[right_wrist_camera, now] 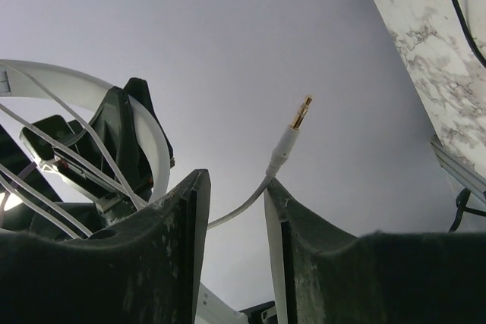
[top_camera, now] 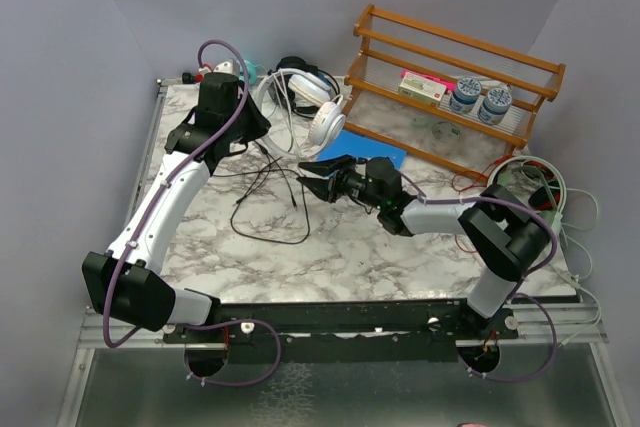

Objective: Wrap the headphones
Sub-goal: Wrap the headphones cable around the headphones.

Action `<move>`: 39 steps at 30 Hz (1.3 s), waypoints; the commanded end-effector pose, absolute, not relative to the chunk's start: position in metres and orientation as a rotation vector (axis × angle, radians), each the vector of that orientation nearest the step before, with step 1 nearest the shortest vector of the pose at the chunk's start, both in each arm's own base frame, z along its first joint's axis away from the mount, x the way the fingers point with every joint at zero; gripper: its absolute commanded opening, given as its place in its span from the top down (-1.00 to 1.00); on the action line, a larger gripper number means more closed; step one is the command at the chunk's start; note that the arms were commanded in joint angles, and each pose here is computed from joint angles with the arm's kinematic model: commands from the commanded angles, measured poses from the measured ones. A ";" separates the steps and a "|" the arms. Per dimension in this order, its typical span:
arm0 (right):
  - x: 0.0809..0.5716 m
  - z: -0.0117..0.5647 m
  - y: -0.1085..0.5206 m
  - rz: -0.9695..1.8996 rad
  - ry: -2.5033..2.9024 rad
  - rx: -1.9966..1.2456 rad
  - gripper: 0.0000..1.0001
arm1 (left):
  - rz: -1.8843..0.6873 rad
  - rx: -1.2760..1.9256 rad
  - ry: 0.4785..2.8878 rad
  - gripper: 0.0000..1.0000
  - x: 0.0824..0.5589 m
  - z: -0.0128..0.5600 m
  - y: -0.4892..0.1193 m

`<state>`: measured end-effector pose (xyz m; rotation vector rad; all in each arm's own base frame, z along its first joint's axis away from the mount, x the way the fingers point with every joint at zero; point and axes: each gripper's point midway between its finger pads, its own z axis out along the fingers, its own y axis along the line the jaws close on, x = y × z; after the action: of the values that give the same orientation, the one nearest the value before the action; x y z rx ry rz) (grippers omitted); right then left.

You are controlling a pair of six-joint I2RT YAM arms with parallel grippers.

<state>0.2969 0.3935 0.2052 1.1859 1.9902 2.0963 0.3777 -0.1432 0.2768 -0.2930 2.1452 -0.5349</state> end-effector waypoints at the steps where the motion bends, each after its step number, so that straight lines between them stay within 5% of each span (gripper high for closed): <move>1: 0.303 0.205 0.403 2.088 1.994 1.199 0.16 | -0.608 -0.285 2.084 1.00 0.383 0.294 -0.153; 4: 0.304 0.205 0.405 2.090 1.991 1.198 0.23 | -0.607 -0.286 2.082 1.00 0.383 0.294 -0.152; 11: 0.306 0.200 0.405 2.073 1.996 1.213 0.97 | -0.610 -0.281 2.079 1.00 0.382 0.296 -0.152; 26: 0.333 0.161 0.386 1.910 1.966 1.149 0.99 | -0.618 -0.125 2.142 1.00 0.363 0.286 -0.158; 39: 0.341 0.190 0.384 1.894 1.776 0.437 0.99 | -0.682 0.236 2.226 1.00 0.337 0.249 -0.176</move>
<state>0.3325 0.3860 0.1964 0.6683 1.8550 1.9501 0.3560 -0.1616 0.2515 0.0618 2.2292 -0.5900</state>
